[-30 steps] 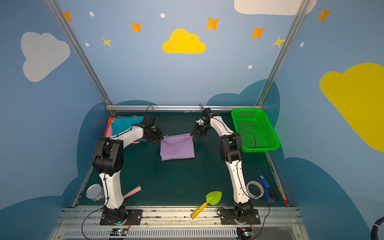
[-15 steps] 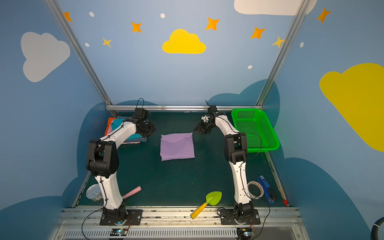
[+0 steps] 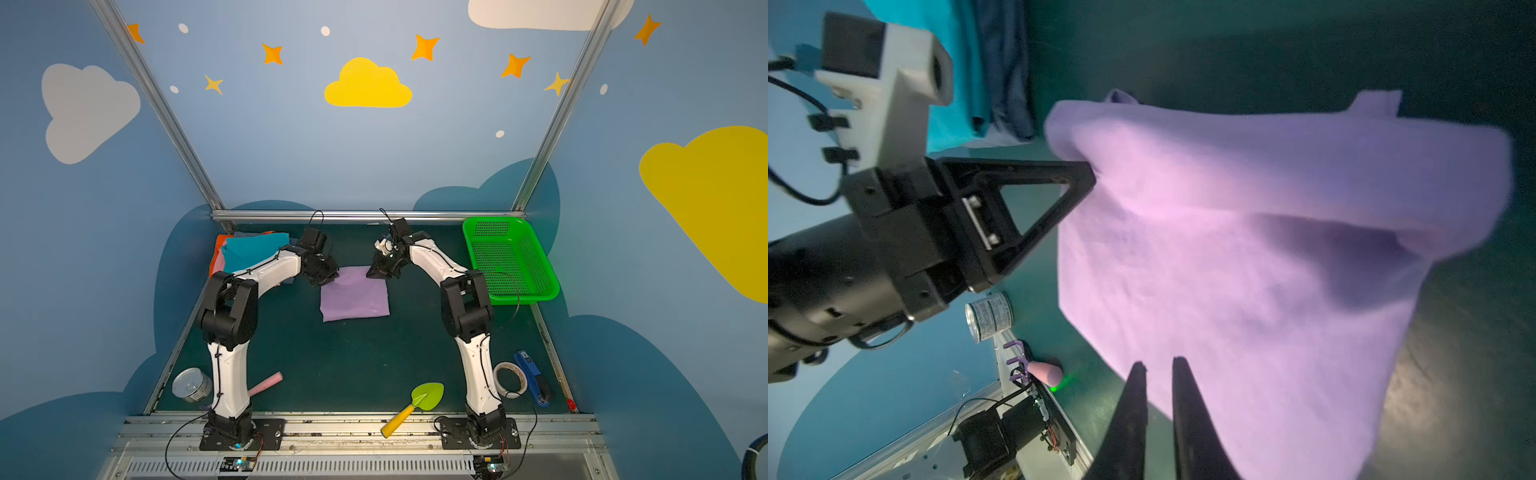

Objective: Fold and stack the t-shirts

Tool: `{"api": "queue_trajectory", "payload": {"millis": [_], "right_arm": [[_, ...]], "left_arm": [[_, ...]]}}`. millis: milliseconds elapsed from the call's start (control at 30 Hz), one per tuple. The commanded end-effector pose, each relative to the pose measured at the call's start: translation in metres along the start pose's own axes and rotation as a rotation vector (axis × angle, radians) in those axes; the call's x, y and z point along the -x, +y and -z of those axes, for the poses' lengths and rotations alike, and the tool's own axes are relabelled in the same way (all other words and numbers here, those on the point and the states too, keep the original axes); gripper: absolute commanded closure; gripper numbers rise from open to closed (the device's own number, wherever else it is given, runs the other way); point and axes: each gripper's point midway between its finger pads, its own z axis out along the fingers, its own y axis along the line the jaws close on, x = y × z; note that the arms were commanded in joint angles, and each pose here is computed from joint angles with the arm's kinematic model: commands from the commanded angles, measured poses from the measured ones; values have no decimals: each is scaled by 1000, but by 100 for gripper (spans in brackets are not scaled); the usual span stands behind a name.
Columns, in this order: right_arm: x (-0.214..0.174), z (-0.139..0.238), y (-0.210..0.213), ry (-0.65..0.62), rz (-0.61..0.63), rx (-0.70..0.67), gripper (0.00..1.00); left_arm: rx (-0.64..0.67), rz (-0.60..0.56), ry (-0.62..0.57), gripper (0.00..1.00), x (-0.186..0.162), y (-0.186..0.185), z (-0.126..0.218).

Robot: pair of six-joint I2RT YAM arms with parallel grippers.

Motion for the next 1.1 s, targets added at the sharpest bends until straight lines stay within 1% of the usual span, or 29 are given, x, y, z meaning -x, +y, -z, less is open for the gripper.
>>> {"api": "queue_trajectory", "payload": {"millis": [0, 100, 233, 300, 400, 500, 567, 667, 733, 800, 867, 933, 1067], "right_arm": [[29, -7, -18, -21, -22, 45, 87], [52, -22, -36, -41, -70, 82, 87], [78, -33, -41, -51, -159, 249, 87], [86, -33, -39, -57, -176, 308, 87], [89, -26, -35, -76, -167, 309, 88], [89, -6, -21, -103, -136, 305, 88], [84, 10, -8, -126, -101, 291, 87], [68, 33, 13, -145, -36, 251, 86], [52, 40, 23, -138, -2, 221, 86], [35, 39, 31, -117, 19, 210, 85], [19, 32, 34, -82, 22, 210, 85], [5, 22, 34, -42, 15, 218, 86], [-17, -9, 22, 41, -23, 216, 87]], "left_arm": [[-22, -12, -26, 79, 20, -6, -2], [-19, 33, -15, 79, 30, 7, -17], [-19, 76, 2, 80, 38, 21, -31], [-14, 76, 6, 80, 39, 25, -33], [-7, 67, 3, 80, 39, 25, -30], [-17, 51, -8, 80, 40, 20, -15], [-32, 37, -34, 80, 42, 13, 5], [-54, 13, -93, 76, 45, 5, 41], [-75, 8, -120, 72, 44, 0, 63], [-105, 9, -125, 70, 39, -5, 75], [-121, 11, -121, 71, 31, -7, 82], [-135, 5, -116, 74, 21, -10, 84], [-144, 15, -46, 79, -10, -8, 67]]}}
